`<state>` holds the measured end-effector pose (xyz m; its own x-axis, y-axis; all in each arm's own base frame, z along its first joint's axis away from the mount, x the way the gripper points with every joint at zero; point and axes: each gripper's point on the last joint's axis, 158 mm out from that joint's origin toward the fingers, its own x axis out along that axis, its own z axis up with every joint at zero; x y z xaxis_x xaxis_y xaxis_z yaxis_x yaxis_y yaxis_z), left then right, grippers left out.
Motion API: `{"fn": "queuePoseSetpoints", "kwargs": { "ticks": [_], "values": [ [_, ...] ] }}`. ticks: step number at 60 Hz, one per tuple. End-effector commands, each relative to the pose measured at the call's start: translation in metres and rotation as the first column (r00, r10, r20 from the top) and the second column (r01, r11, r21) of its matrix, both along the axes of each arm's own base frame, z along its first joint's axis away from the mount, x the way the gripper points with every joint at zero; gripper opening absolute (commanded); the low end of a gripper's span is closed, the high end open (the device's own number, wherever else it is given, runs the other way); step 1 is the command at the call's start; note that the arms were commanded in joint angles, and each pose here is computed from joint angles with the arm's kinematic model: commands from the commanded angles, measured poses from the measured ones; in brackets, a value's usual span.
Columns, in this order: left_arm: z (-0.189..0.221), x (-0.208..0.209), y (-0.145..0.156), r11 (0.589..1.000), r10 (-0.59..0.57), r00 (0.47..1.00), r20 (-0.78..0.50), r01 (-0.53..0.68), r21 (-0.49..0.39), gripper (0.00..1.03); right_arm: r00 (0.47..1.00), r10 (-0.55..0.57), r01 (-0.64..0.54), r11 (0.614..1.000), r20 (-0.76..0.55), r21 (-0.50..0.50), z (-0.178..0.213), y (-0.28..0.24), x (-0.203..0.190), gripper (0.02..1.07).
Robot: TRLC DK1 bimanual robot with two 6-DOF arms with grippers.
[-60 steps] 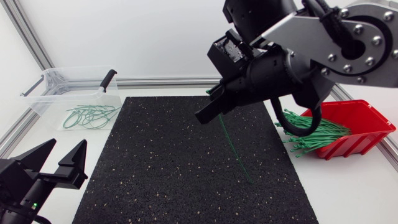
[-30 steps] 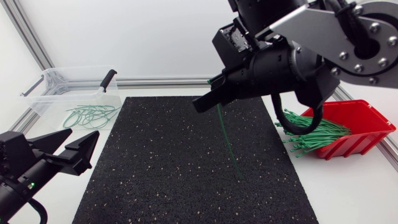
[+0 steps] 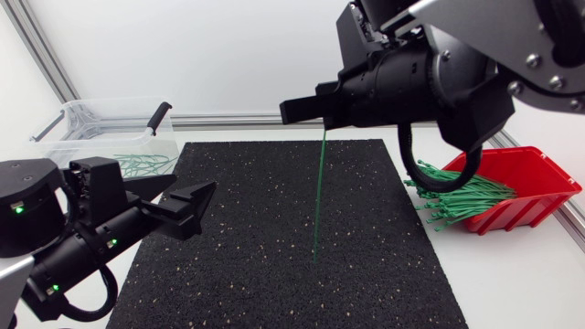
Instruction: Take a green cable tie from the red box, thread the tail through the head to close it, then place it in the transparent bin on the left.
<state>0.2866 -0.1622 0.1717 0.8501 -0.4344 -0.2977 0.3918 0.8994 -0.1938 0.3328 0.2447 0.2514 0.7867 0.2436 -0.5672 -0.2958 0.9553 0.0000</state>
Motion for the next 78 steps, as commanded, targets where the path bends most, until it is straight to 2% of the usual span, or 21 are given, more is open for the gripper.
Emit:
{"fn": "queuePoseSetpoints", "kwargs": {
  "ticks": [1,18,39,54,78],
  "values": [
    [0.014,0.006,-0.021,0.999,-0.020,1.000,0.003,0.020,-0.038,0.99,0.999,-0.048,0.048,0.998,-0.001,0.044,0.005,0.003,0.003,0.08],
    [0.018,0.007,-0.082,0.994,-0.105,0.994,-0.001,0.105,-0.019,0.99,0.992,-0.120,0.121,0.989,-0.029,0.078,-0.005,0.002,0.010,0.08],
    [0.021,0.006,-0.147,0.983,-0.184,0.983,0.013,0.184,-0.013,0.99,0.986,-0.155,0.162,0.979,-0.066,0.121,-0.007,0.002,0.011,0.08],
    [0.026,0.005,-0.169,0.977,-0.212,0.977,0.015,0.213,-0.015,0.99,0.973,-0.196,0.209,0.972,-0.124,0.104,-0.018,-0.006,0.016,0.08],
    [0.016,-0.001,-0.180,0.977,-0.212,0.977,0.009,0.212,0.010,0.98,0.970,-0.185,0.206,0.970,-0.158,0.127,-0.021,0.004,0.013,0.08]
  ]
}}
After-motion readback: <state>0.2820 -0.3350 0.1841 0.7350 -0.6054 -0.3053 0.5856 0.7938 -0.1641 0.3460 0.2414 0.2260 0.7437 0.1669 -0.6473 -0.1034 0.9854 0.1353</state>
